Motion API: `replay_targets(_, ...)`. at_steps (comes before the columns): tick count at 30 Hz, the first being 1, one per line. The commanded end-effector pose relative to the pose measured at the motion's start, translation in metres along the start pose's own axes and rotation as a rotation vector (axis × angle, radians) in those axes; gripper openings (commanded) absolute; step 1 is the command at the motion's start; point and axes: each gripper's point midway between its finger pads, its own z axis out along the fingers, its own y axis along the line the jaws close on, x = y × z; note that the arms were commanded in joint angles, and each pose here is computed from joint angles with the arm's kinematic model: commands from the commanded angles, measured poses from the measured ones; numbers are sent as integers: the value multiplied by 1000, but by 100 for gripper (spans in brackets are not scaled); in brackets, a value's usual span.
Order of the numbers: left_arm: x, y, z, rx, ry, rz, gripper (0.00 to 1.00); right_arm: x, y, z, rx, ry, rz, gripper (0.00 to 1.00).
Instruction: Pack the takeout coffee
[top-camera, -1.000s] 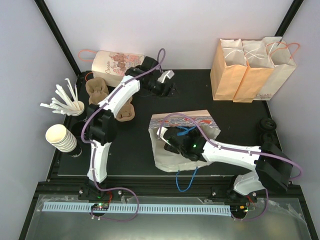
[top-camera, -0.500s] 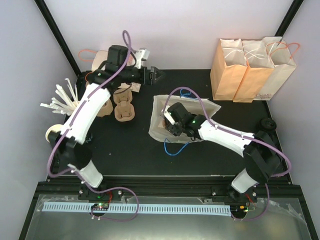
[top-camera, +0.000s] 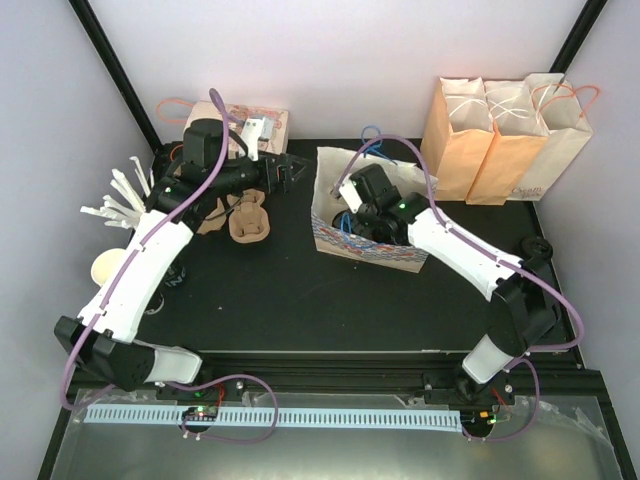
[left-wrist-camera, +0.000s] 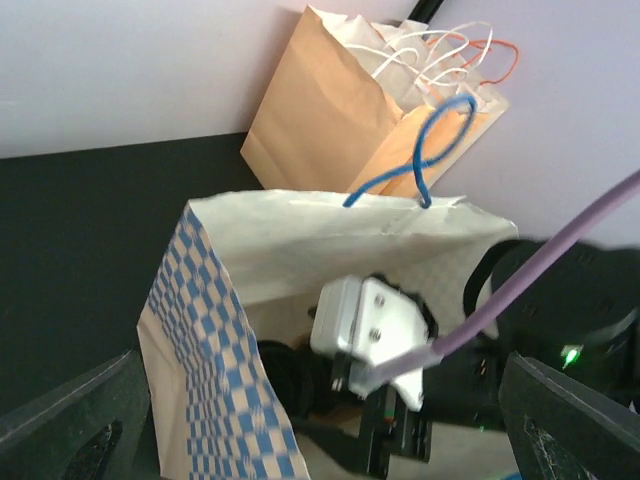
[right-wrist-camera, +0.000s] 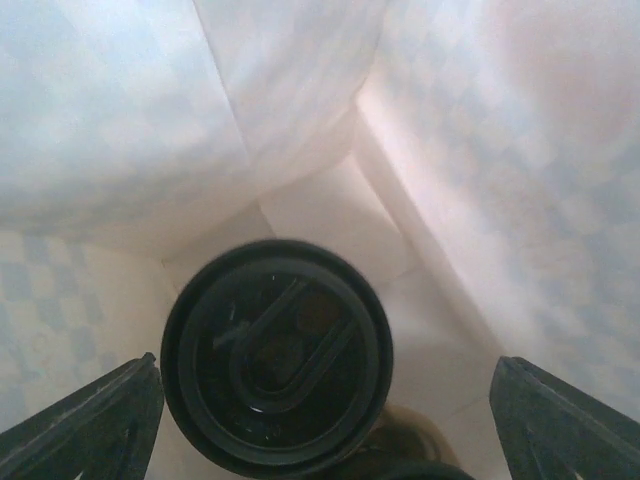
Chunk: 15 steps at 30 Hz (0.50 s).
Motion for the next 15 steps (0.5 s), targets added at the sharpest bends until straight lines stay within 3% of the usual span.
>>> replay_targets(1,0,-3,-13,-19,-29,-3,99,-24,-16,-18,-18,-47,52,94)
replay_targets(7,13,-4,-23,-16,-20,13,99,-52,-21,-49,-39,-123,68,99)
replay_targets(15,33,4,-27,-43,7,-5,99,-91,-62,-130,128,-296,132,100)
